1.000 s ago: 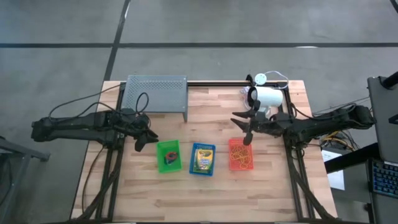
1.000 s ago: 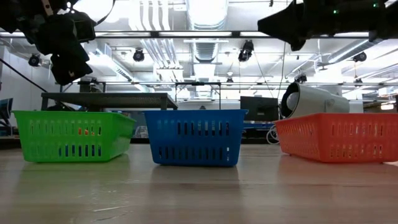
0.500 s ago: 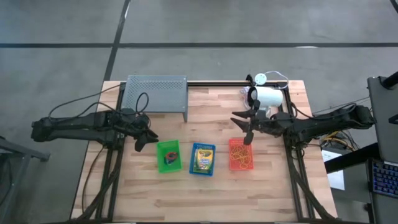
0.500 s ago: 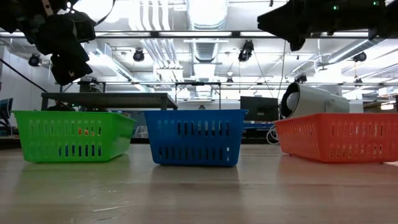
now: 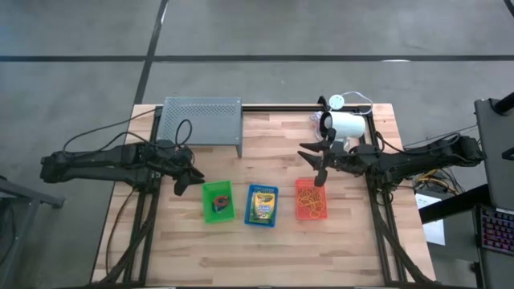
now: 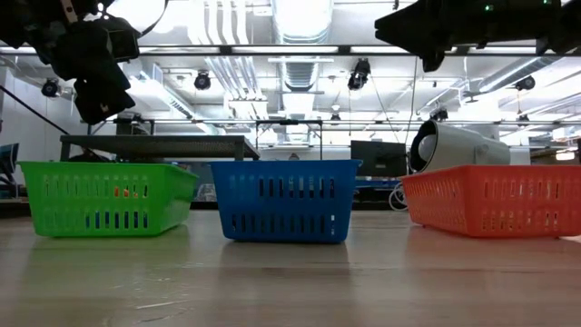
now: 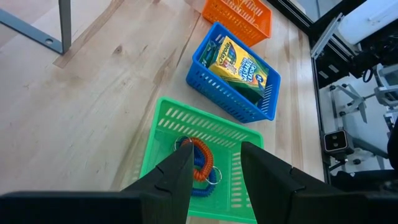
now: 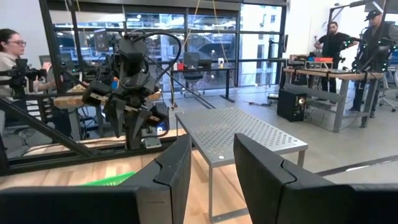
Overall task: Pick & Place Office Desk Supplies
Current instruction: Put the orange spring keychain into the green bin
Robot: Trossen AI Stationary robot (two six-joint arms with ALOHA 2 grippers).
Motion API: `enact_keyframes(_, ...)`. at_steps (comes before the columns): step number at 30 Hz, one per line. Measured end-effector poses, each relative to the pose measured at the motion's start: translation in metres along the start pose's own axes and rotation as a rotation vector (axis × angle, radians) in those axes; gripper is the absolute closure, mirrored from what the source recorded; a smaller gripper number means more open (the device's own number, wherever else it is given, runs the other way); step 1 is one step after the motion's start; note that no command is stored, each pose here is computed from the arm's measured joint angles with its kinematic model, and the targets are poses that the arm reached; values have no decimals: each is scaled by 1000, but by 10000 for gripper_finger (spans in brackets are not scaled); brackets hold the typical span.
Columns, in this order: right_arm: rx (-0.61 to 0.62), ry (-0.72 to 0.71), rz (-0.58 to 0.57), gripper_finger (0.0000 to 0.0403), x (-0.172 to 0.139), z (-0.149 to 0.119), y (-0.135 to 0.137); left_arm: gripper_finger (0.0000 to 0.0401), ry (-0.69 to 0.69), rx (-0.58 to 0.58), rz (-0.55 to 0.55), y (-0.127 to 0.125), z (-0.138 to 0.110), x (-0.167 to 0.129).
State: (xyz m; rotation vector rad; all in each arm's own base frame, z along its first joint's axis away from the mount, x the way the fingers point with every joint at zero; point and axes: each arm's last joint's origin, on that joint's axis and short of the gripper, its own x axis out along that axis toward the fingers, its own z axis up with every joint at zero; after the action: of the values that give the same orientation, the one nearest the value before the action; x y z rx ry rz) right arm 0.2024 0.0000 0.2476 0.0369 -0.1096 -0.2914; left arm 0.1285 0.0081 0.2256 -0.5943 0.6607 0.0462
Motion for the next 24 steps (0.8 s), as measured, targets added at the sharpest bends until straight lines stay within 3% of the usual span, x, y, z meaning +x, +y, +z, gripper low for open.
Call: enact_keyframes(24,-61,0,0,284,0,0,0,263,1,0,0,0,0,0)
